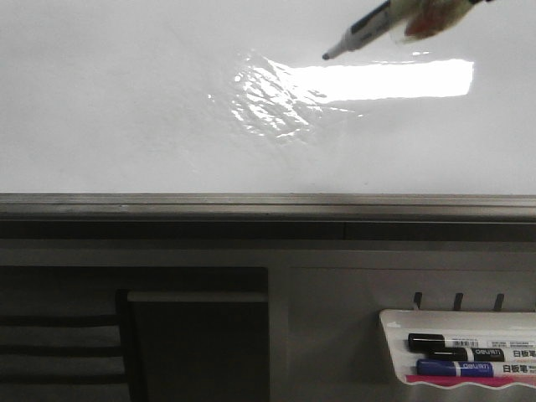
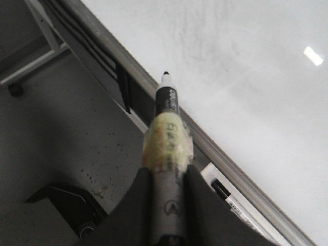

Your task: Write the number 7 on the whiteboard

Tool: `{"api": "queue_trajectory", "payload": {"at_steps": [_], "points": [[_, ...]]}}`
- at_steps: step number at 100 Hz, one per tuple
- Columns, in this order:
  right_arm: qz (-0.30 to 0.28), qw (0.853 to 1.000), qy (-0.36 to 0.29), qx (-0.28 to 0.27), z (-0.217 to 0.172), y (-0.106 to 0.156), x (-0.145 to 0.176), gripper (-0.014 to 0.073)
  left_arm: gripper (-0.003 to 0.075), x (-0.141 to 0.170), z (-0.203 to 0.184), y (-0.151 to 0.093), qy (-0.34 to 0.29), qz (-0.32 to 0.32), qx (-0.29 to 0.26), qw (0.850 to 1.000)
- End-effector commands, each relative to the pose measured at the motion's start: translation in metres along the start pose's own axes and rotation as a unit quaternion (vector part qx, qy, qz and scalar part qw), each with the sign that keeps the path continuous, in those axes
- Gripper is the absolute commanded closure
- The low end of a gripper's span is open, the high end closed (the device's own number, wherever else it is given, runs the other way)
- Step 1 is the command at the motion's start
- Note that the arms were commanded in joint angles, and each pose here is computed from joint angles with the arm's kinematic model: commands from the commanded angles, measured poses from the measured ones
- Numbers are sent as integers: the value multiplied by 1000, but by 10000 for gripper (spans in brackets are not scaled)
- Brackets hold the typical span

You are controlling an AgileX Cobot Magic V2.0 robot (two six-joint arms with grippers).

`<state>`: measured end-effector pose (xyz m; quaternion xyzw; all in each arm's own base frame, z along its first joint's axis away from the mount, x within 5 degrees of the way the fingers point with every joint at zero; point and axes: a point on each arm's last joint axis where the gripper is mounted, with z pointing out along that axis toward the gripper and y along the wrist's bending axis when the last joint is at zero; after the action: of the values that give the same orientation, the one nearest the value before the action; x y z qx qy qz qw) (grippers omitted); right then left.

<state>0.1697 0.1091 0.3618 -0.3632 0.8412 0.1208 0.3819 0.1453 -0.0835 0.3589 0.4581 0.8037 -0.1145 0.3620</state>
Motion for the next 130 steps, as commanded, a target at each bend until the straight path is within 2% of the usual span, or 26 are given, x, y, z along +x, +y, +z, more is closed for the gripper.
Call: {"api": "queue_trajectory", "payload": {"at_steps": [1, 10, 18, 33, 54, 62, 75, 103, 130], "points": [[45, 996, -78, 14, 0, -2, -3, 630, 353, 2, -8, 1, -49, -33, -33, 998], [71, 994, -84, 2, 10, -1, 2, 630, 353, 10, -4, 1, -52, -47, -40, 997], [71, 994, -87, 6, 14, -2, 1, 630, 353, 11, -2, 1, -52, -50, -39, 997], [113, 989, -94, -3, 8, -7, -17, 630, 353, 8, -1, 1, -70, -64, -34, 995], [105, 991, -80, 1, 22, -17, -38, 630, 353, 5, -1, 2, -84, -72, -34, 993], [94, 993, -74, 1, 31, -14, -37, 630, 353, 5, -1, 2, -84, -72, -34, 993], [92, 990, -110, 2, 41, -7, -39, 630, 353, 5, -1, 1, -83, -72, -34, 993], [98, 992, -71, 24, 64, -24, -36, 630, 353, 5, -1, 1, -85, -73, -34, 993], [100, 992, -69, 35, 73, -31, -36, 630, 353, 5, -1, 1, -85, -73, -34, 993]]}}
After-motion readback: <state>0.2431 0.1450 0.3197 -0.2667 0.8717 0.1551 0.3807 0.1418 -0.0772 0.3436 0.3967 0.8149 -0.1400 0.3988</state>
